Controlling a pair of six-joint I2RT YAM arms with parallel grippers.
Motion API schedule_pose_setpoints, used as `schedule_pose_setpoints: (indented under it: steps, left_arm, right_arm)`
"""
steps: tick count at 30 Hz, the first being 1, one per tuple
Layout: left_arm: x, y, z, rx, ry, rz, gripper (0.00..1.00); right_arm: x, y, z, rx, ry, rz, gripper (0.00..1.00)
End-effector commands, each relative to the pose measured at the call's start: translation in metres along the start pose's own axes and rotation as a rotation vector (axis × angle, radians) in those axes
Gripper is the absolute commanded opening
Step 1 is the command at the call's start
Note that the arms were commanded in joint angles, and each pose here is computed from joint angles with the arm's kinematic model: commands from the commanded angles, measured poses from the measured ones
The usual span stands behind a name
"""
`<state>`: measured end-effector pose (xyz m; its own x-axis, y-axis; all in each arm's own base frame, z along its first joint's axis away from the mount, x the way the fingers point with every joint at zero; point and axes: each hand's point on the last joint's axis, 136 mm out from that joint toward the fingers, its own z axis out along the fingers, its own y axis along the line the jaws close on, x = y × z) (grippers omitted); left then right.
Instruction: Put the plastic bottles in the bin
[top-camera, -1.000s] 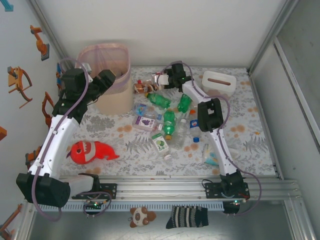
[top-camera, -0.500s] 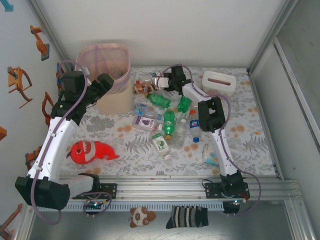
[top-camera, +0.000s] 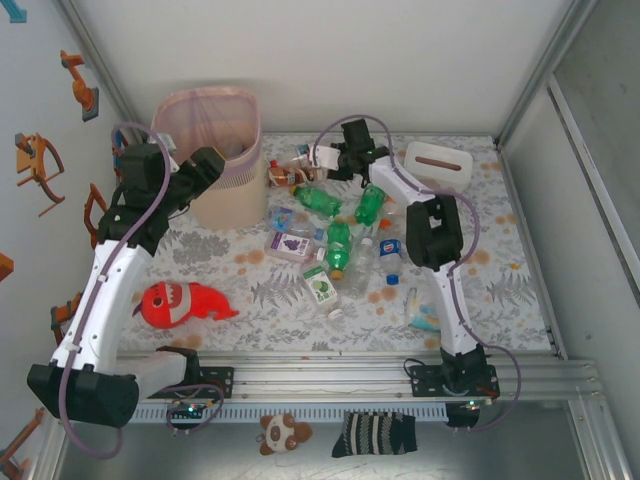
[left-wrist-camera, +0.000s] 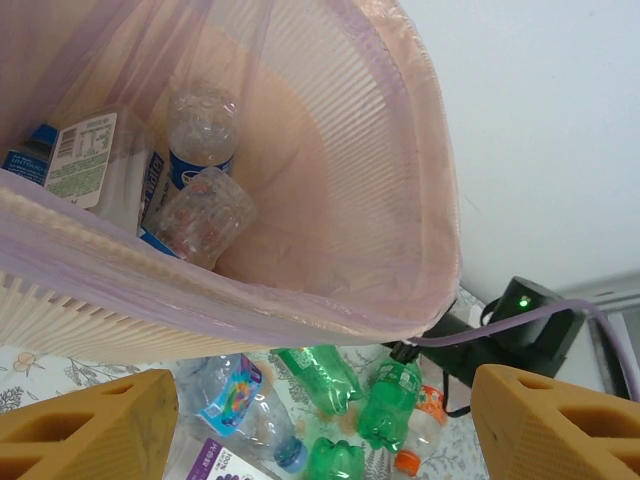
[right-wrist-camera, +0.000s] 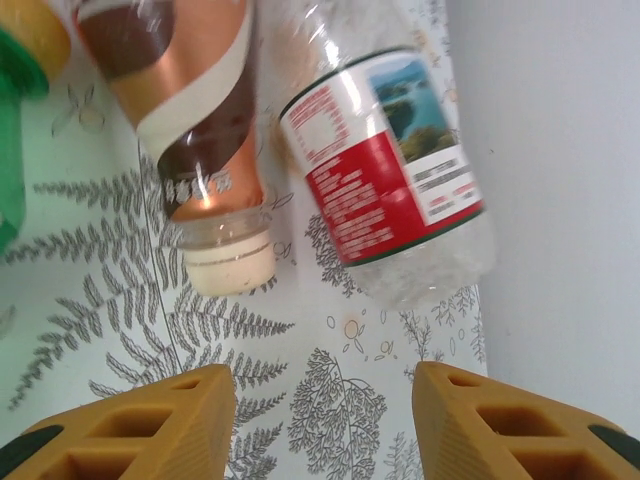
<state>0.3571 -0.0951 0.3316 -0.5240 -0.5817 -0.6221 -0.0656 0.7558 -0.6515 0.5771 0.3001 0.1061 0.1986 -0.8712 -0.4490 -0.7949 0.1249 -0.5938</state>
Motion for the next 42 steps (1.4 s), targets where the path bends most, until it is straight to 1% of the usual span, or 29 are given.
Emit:
schedule_pose_setpoints:
  steps: [1, 2, 4, 5, 7, 10, 13, 14, 16, 17, 20, 22, 25, 30, 33, 38, 42]
  left_arm:
    - [0.001, -0.007, -0.008, 0.023, 0.011, 0.079, 0.76]
    - [0.001, -0.008, -0.008, 0.023, 0.015, 0.096, 0.75]
    - [0.001, -0.009, -0.010, 0.017, 0.015, 0.138, 0.75]
    - [0.000, -0.009, -0.011, 0.015, 0.012, 0.152, 0.75]
    - [-0.002, -0.009, -0.013, 0.009, 0.002, 0.177, 0.75]
    - [-0.005, -0.008, -0.016, 0.000, -0.014, 0.198, 0.75]
    - [-0.005, -0.009, -0.018, 0.000, -0.017, 0.209, 0.75]
    - [-0.005, -0.009, -0.018, 0.001, -0.016, 0.208, 0.75]
    - [-0.003, -0.009, -0.021, 0.004, -0.013, 0.209, 0.76]
    - [-0.003, -0.008, -0.022, 0.004, -0.016, 0.206, 0.76]
    - [-0.001, -0.007, -0.023, 0.010, -0.020, 0.196, 0.76]
    - [0.002, -0.005, -0.023, 0.011, -0.013, 0.189, 0.76]
    - [0.005, -0.003, -0.022, 0.007, -0.009, 0.182, 0.76]
    - [0.008, -0.002, -0.019, 0.010, -0.001, 0.162, 0.76]
    - [0.010, -0.002, -0.016, 0.015, 0.010, 0.154, 0.76]
    - [0.011, -0.003, -0.016, 0.014, 0.009, 0.152, 0.76]
    - [0.012, -0.002, -0.015, 0.010, 0.010, 0.149, 0.76]
  right_arm:
    - [-0.024, -0.014, -0.029, -0.022, -0.040, 0.260, 0.49]
    - [-0.027, -0.021, -0.033, 0.000, -0.044, 0.345, 0.50]
    - [-0.030, -0.038, -0.041, 0.053, -0.047, 0.572, 0.52]
    - [-0.030, -0.043, -0.045, 0.069, -0.046, 0.672, 0.52]
    - [-0.028, -0.051, -0.050, 0.104, -0.050, 0.943, 0.52]
    - [-0.033, -0.048, -0.046, 0.066, -0.090, 1.282, 0.54]
    - [-0.040, -0.049, -0.037, 0.019, -0.150, 1.515, 0.54]
    - [-0.043, -0.051, -0.034, 0.009, -0.171, 1.557, 0.55]
    - [-0.049, -0.058, -0.028, -0.005, -0.234, 1.604, 0.59]
    - [-0.049, -0.063, -0.024, 0.012, -0.258, 1.615, 0.61]
    - [-0.038, -0.077, -0.009, 0.088, -0.282, 1.669, 0.69]
    - [-0.032, -0.084, 0.003, 0.128, -0.302, 1.693, 0.78]
    - [-0.016, -0.087, 0.019, 0.181, -0.312, 1.774, 0.86]
    - [0.001, -0.092, 0.035, 0.269, -0.333, 1.802, 0.88]
    - [0.008, -0.087, 0.050, 0.273, -0.327, 1.800, 0.89]
    - [0.017, -0.064, 0.075, 0.207, -0.302, 1.843, 0.89]
    - [0.014, -0.049, 0.086, 0.120, -0.305, 1.906, 0.88]
